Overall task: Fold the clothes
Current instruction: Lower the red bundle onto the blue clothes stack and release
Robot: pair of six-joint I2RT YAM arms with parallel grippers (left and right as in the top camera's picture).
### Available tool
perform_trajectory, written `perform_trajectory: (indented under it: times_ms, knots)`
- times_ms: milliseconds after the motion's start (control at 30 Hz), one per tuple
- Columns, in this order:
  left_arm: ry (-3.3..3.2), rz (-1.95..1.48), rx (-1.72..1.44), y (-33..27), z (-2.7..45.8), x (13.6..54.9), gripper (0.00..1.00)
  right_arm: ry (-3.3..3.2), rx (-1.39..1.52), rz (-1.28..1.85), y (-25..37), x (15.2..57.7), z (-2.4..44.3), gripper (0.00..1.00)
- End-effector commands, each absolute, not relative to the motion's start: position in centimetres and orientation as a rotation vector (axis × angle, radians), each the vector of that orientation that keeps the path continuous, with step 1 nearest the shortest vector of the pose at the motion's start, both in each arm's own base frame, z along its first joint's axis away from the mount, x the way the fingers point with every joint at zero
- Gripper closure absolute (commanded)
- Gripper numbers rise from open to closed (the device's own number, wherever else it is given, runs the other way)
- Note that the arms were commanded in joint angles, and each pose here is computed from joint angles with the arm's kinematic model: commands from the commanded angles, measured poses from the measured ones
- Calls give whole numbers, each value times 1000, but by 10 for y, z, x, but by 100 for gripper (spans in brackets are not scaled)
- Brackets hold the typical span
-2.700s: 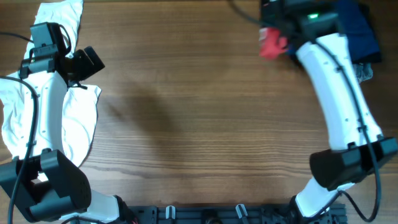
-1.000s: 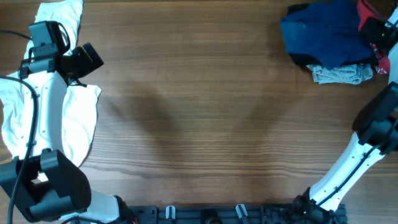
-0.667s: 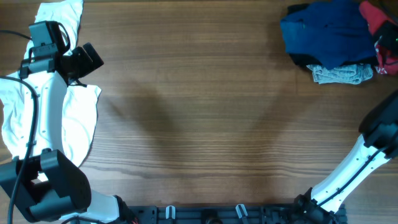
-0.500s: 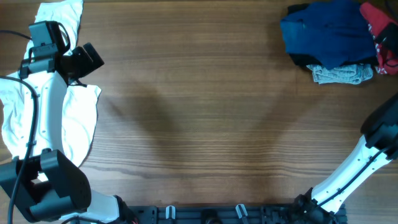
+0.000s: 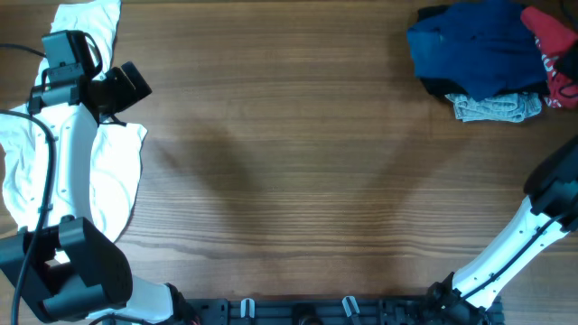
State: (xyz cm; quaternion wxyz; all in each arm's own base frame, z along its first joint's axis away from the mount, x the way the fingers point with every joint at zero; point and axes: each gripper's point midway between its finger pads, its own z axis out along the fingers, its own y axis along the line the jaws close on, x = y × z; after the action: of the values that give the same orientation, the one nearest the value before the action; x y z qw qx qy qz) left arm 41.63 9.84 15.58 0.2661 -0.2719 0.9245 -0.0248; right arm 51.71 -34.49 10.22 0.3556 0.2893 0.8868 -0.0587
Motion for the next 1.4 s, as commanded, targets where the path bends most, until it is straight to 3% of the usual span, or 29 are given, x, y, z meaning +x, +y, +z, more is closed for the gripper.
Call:
perform_trajectory:
  times_ms: [0,33,67,100,133,333,567,933,1333,1367]
  knots:
    - [2482,-85,-740,98,159,419,0,2253,728,-136,-346,520,120,96]
    - [2482,-85,-739,98,159,419,0,2241,722,-139,-346,521,127,88]
    - [2482,-86,-740,98,159,419,0,2232,711,-128,-344,522,133,43]
    - [2482,-85,-740,98,159,419,0,2228,694,-98,-339,522,140,9]
    - [2483,-86,-740,98,159,419,0,2230,682,-72,-334,522,145,1]
    - [2484,-110,-733,95,159,420,0,2245,585,88,-297,512,194,1]
    - [2484,-109,-733,95,159,420,0,2199,501,20,-301,519,232,1]
    - [2485,-109,-733,95,159,420,0,2288,613,-17,-331,542,120,1]
    - [2485,-109,-732,95,159,420,0,2374,769,53,-334,536,36,1]
    - [2485,-109,-732,95,159,420,0,2383,773,56,-333,534,33,8]
